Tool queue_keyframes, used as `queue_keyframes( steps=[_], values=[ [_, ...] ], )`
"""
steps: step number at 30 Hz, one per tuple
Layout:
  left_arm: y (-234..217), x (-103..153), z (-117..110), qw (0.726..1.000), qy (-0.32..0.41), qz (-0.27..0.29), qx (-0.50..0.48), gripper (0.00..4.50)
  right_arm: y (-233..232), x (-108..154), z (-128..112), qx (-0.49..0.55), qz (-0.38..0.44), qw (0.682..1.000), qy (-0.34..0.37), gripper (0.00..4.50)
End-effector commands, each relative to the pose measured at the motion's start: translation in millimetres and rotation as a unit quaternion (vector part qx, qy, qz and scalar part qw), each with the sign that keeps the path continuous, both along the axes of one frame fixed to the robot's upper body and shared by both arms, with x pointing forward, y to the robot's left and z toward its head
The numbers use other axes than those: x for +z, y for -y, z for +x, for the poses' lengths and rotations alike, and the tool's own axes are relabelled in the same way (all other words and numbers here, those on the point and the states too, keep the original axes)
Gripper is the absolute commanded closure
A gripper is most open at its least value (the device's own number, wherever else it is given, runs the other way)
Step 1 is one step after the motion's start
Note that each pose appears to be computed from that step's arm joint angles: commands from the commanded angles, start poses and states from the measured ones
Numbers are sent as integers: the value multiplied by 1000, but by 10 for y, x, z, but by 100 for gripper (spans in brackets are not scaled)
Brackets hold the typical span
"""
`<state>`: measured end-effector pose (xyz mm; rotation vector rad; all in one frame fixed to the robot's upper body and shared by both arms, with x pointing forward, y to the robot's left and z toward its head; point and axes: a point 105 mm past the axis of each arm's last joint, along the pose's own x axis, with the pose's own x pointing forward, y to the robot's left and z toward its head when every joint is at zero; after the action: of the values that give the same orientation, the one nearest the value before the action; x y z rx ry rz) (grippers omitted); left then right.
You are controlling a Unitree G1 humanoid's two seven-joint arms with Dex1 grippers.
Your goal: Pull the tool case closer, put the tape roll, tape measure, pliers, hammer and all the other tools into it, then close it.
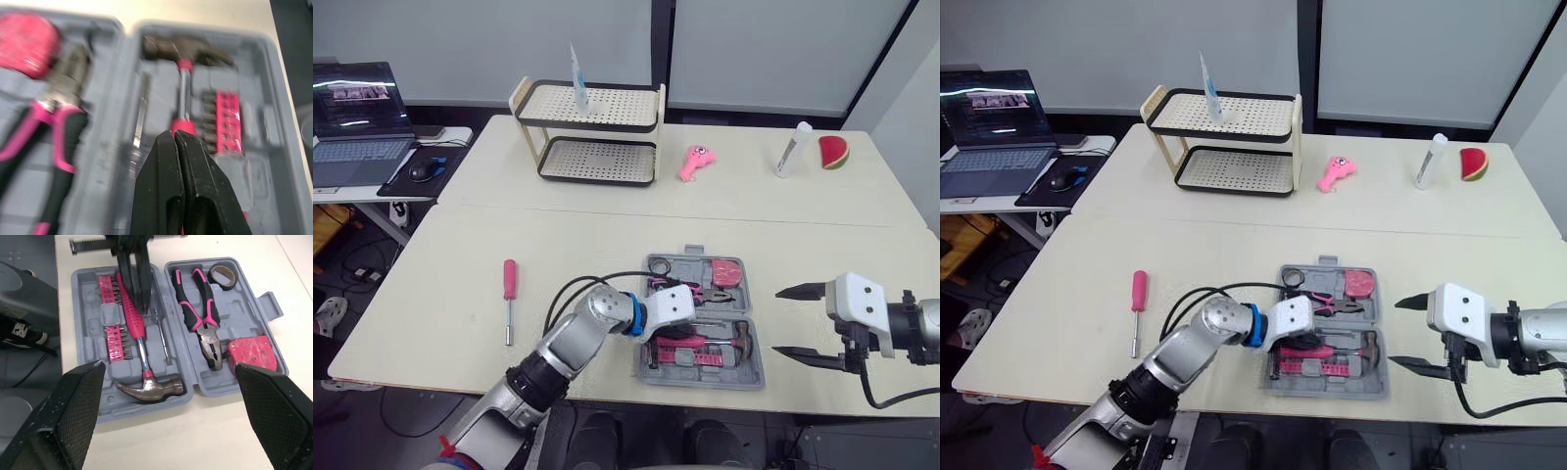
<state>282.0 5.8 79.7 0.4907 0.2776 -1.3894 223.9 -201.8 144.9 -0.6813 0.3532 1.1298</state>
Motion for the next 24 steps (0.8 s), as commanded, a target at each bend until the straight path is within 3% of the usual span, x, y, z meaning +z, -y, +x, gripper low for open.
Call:
queue_keyframes(
  steps=[1,7,12,17,24],
  values=[
    [-237,497,85,995,47,-83,35,449,-70,127,32,17,11,999,29,0],
    [-997,840,222,965,95,-152,189,449,-111,258,104,18,28,998,49,0],
    [-1964,919,271,896,135,-175,384,449,-81,319,183,8,37,997,61,0],
    [-3110,681,-124,821,122,-146,539,449,-22,249,201,6,37,998,52,0],
    [-3848,262,-646,729,55,-166,661,233,212,155,216,-54,56,996,52,0]
  ],
)
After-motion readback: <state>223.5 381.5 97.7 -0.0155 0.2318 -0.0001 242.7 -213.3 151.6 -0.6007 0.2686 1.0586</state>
